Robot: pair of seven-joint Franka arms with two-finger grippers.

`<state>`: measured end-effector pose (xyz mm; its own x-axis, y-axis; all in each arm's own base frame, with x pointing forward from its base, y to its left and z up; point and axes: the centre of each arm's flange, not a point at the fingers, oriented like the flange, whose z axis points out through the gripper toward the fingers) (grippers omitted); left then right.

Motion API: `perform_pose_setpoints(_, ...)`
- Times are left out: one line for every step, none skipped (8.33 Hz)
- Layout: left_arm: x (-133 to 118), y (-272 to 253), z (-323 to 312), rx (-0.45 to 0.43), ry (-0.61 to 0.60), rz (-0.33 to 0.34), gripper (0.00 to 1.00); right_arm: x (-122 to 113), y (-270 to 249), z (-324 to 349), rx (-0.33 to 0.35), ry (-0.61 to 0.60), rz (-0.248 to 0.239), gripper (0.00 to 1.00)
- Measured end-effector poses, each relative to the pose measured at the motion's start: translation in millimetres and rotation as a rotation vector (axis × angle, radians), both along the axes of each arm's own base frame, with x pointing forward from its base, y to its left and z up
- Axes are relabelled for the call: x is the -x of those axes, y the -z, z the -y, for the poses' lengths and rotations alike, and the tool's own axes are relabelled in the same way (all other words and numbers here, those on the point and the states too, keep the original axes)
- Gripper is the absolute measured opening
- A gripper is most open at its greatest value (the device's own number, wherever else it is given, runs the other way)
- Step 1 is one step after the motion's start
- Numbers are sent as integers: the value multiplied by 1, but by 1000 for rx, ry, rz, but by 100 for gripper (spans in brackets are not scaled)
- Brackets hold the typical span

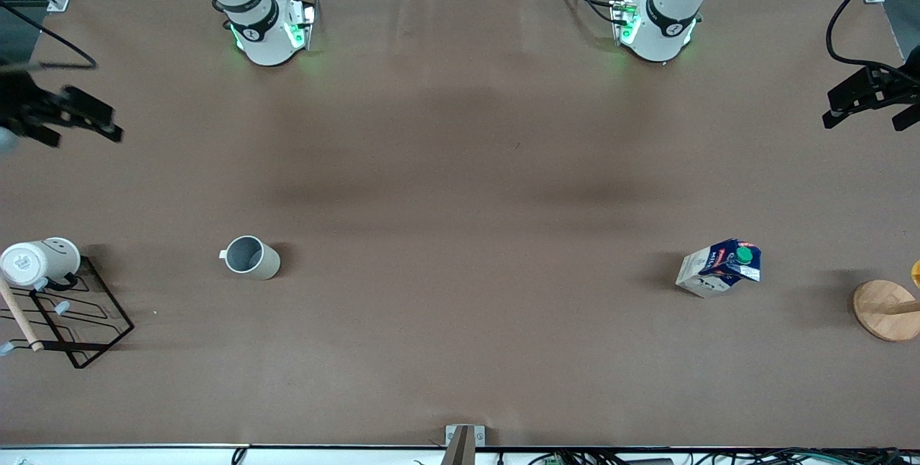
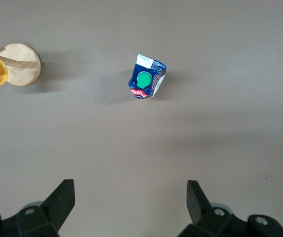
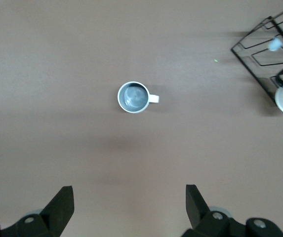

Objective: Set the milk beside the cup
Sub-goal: 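Reach the right gripper down to the rim of the white mug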

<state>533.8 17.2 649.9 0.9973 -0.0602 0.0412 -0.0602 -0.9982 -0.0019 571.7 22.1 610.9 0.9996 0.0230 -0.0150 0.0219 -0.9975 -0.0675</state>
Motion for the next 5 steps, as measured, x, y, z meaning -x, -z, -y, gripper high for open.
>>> perform_pose_setpoints(0,0,0,0,-2,0,100,-14,31,-18,2,3,4,100)
perform_pose_setpoints(0,0,0,0,-3,-1,100,-23,62,-29,4,-2,9,100)
perform_pose_setpoints(0,0,0,0,-4,-1,100,-29,92,-37,3,-3,16,100)
perform_pose_setpoints(0,0,0,0,-5,-1,100,-33,122,-46,4,-2,21,100)
perform_pose_setpoints(0,0,-1,0,-6,-1,100,-37,155,-56,6,-3,33,100)
